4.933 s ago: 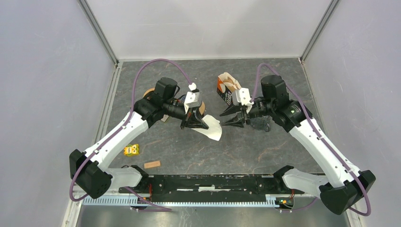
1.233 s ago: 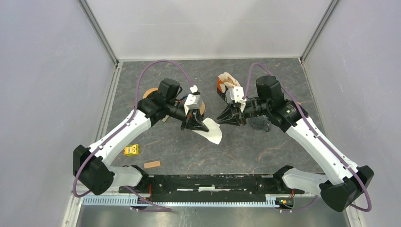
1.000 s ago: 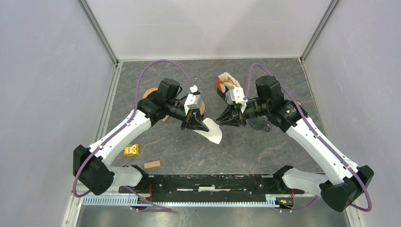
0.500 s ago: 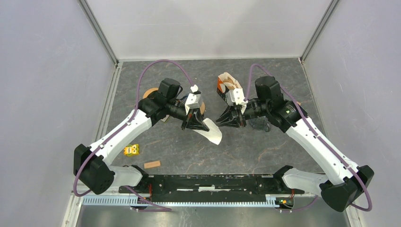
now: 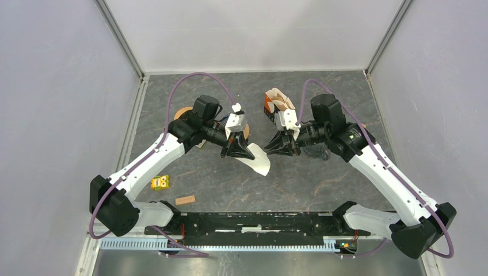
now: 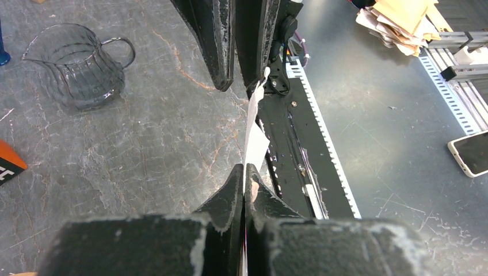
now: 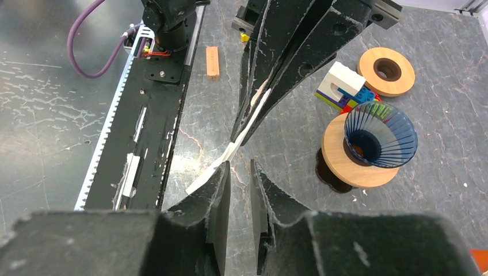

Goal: Place the coffee filter in the dripper
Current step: Place the coffee filter in the coffee dripper.

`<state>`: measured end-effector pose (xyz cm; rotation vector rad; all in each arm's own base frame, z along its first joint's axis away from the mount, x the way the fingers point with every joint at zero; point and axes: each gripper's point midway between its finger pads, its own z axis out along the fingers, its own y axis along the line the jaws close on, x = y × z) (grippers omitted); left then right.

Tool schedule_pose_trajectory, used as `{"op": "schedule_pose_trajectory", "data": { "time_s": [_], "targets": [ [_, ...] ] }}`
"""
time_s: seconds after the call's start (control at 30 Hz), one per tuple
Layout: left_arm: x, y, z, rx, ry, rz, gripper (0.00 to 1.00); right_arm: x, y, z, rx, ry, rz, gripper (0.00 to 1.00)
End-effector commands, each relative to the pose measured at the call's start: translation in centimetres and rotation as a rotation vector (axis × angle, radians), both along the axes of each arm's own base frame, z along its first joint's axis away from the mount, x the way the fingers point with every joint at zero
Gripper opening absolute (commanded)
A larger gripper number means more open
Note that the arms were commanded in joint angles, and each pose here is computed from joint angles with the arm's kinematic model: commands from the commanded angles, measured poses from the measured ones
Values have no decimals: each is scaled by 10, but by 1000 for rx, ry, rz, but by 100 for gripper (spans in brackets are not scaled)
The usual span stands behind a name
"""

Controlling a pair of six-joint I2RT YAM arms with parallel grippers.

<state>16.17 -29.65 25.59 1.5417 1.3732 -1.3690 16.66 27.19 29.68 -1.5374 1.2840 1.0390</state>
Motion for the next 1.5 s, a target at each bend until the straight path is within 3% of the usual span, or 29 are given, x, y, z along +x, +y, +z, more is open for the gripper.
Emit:
{"op": "schedule_pose_trajectory", "data": {
  "time_s": [0.0,1.47],
  "targets": [
    [6,-2,14,-30,-42,15,2,-1,-1,21,31,-61,0,24],
    [6,-2,14,-30,-45,17,2,-1,-6,19,14,-80,-24,29]
  ]
}}
